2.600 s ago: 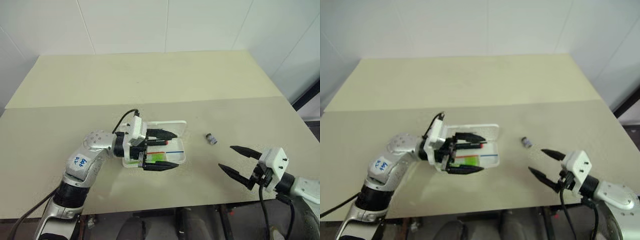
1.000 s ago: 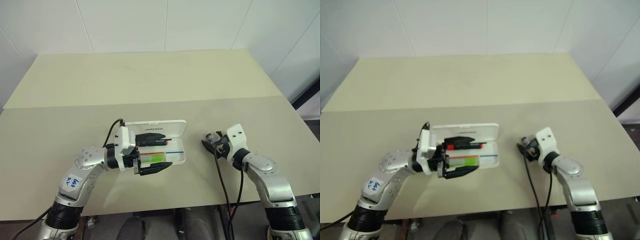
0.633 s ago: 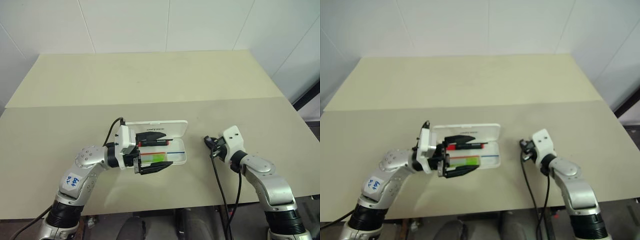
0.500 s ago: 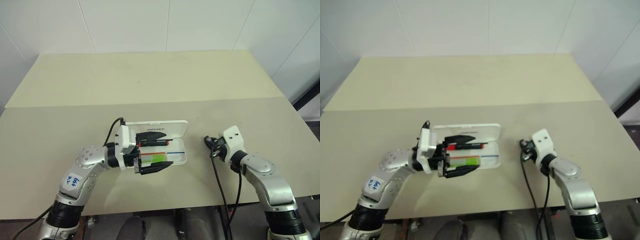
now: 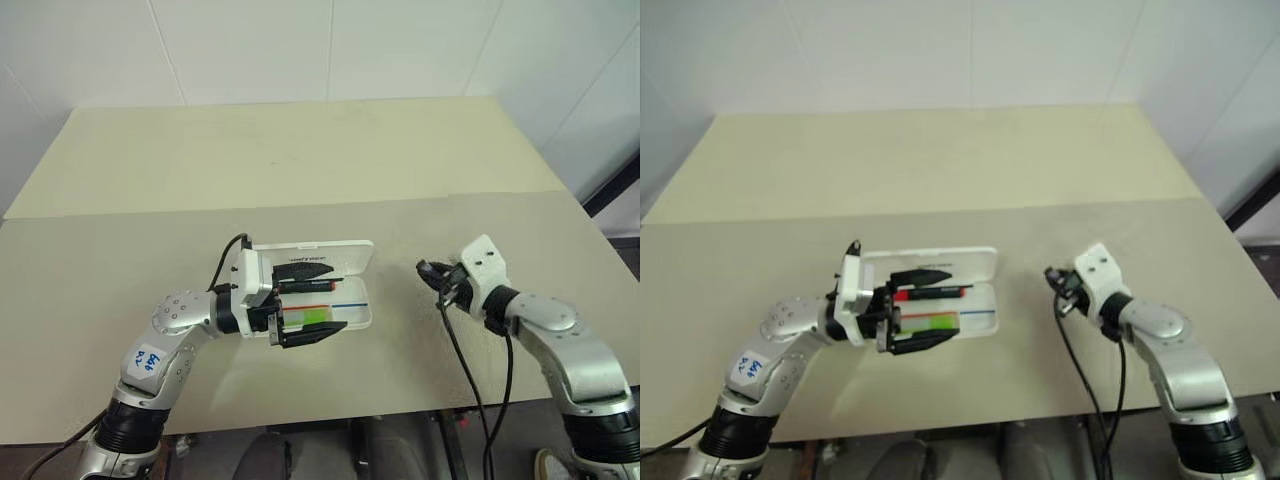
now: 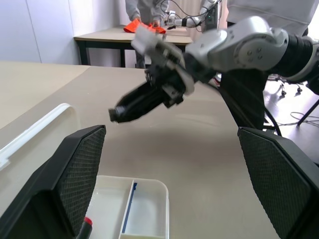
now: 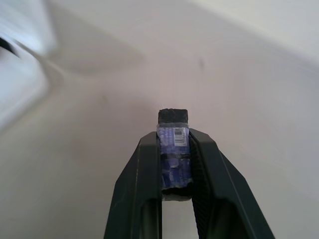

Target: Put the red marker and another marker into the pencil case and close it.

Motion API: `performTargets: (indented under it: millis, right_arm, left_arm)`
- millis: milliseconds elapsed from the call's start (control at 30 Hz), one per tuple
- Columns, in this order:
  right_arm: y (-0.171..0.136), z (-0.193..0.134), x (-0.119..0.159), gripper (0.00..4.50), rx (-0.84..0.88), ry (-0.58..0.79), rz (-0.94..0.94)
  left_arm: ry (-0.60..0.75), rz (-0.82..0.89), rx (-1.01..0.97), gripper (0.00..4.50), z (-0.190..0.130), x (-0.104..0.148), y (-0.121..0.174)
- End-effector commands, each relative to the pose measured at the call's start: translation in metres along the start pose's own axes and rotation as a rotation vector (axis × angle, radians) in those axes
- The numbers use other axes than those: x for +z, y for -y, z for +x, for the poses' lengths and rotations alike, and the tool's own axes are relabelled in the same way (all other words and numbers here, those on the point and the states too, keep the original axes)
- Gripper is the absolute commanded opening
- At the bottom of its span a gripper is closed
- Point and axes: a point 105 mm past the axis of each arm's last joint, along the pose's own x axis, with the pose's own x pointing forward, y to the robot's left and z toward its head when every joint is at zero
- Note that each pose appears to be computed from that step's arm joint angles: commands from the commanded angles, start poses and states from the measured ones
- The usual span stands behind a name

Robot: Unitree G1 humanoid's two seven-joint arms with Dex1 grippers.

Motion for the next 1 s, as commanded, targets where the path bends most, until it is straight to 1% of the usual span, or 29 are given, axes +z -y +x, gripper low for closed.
performTargets:
  millis: [33, 133, 200, 267, 667, 733, 900, 1000]
  right_arm:
    - [-0.012, -0.008, 0.029, 0.39, 0.095, 0.08, -0.059]
    - [-0.026, -0.01, 0.041, 0.39, 0.197, 0.106, -0.08]
    - [-0.042, -0.013, 0.045, 0.39, 0.305, 0.09, -0.119]
    - [-0.05, -0.015, 0.046, 0.39, 0.361, 0.079, -0.141]
    - [-0.076, 0.003, 0.055, 0.39, 0.534, 0.105, -0.206]
    - [-0.08, 0.008, 0.053, 0.39, 0.563, 0.1, -0.227]
    - [-0.09, 0.022, 0.052, 0.39, 0.639, 0.1, -0.269]
    - [-0.092, 0.028, 0.046, 0.39, 0.657, 0.077, -0.285]
  left_arm:
    - [0.032, 0.022, -0.022, 4.5, 0.0, 0.009, 0.0]
    - [0.026, 0.024, -0.025, 4.5, -0.004, 0.009, 0.0]
    - [0.017, 0.03, -0.009, 4.5, -0.013, 0.011, -0.003]
    - [0.002, 0.029, 0.011, 4.5, -0.022, 0.011, -0.004]
    - [-0.054, 0.062, 0.049, 4.5, -0.069, 0.012, -0.004]
    - [-0.065, 0.069, 0.022, 4.5, -0.075, 0.011, -0.003]
    - [-0.105, 0.081, 0.055, 4.5, -0.09, 0.01, -0.006]
    - [-0.104, 0.087, 0.062, 4.5, -0.094, 0.012, -0.004]
